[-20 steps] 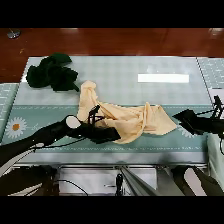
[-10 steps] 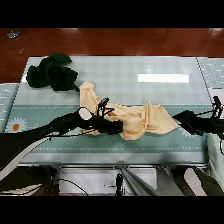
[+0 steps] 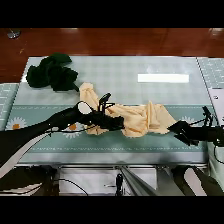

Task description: Fold the shirts.

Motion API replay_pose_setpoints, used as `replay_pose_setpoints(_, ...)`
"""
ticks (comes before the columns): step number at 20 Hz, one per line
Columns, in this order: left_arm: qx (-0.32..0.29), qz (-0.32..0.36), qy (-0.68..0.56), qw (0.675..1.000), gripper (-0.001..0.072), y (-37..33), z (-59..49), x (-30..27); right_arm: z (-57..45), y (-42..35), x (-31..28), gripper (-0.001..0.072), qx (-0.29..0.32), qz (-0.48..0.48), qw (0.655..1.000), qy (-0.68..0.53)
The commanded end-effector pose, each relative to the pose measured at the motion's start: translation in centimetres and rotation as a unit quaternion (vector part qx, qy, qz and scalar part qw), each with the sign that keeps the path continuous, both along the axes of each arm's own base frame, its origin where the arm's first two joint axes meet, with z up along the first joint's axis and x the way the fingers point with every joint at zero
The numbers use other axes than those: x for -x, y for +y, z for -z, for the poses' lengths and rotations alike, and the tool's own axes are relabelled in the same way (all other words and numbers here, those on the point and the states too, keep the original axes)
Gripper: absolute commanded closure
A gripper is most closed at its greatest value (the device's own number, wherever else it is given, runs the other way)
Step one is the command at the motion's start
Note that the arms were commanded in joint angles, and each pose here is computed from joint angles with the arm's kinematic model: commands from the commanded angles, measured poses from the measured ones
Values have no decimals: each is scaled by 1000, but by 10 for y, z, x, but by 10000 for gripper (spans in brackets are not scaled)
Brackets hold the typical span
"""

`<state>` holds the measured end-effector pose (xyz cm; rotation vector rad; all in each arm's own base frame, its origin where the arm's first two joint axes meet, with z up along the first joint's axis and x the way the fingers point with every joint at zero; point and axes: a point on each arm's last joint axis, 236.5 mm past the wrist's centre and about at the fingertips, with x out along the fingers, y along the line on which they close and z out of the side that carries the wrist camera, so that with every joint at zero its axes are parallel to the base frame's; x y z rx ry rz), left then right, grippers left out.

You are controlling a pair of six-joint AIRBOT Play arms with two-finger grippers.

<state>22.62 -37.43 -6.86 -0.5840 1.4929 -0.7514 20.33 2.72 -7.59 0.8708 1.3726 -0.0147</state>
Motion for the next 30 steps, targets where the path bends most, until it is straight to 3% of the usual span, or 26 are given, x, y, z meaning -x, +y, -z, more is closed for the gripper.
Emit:
replay_pose_setpoints(1, 2, 1, -1, 1000, 684, 0, -2, -1, 8, 9, 7, 91, -18, -7, 1000, 23)
replay_pose_setpoints(11, 5, 14, 11, 1000, 684, 0, -3, 7, 16, 17, -87, 107, -6, 11, 1000, -13)
replay_pose_setpoints(13, 5, 14, 11, 1000, 684, 0, -3, 7, 21, 30, -93, 305, -9, -6, 1000, -9)
replay_pose_setpoints(14, 5, 15, 12, 1000, 684, -1, -3, 8, 22, 37, -95, 562, -7, -25, 1000, -10)
replay_pose_setpoints(15, 6, 18, 13, 1000, 684, -1, -5, 9, 20, 43, -98, 690, -2, -47, 999, -21)
replay_pose_setpoints(19, 66, 57, -9, 996, 684, 10, -62, -16, -45, 46, -142, 691, 5, -98, 991, -94)
replay_pose_setpoints(23, 143, -42, -194, 970, 685, 60, -227, -134, -223, 25, -219, 691, 82, -114, 949, -282)
replay_pose_setpoints(26, 182, -118, -361, 907, 685, 128, -391, -175, -390, 28, -224, 691, 130, -121, 880, -441)
replay_pose_setpoints(30, 172, -179, -539, 805, 685, 214, -548, -136, -546, 29, -144, 692, 226, -114, 772, -583)
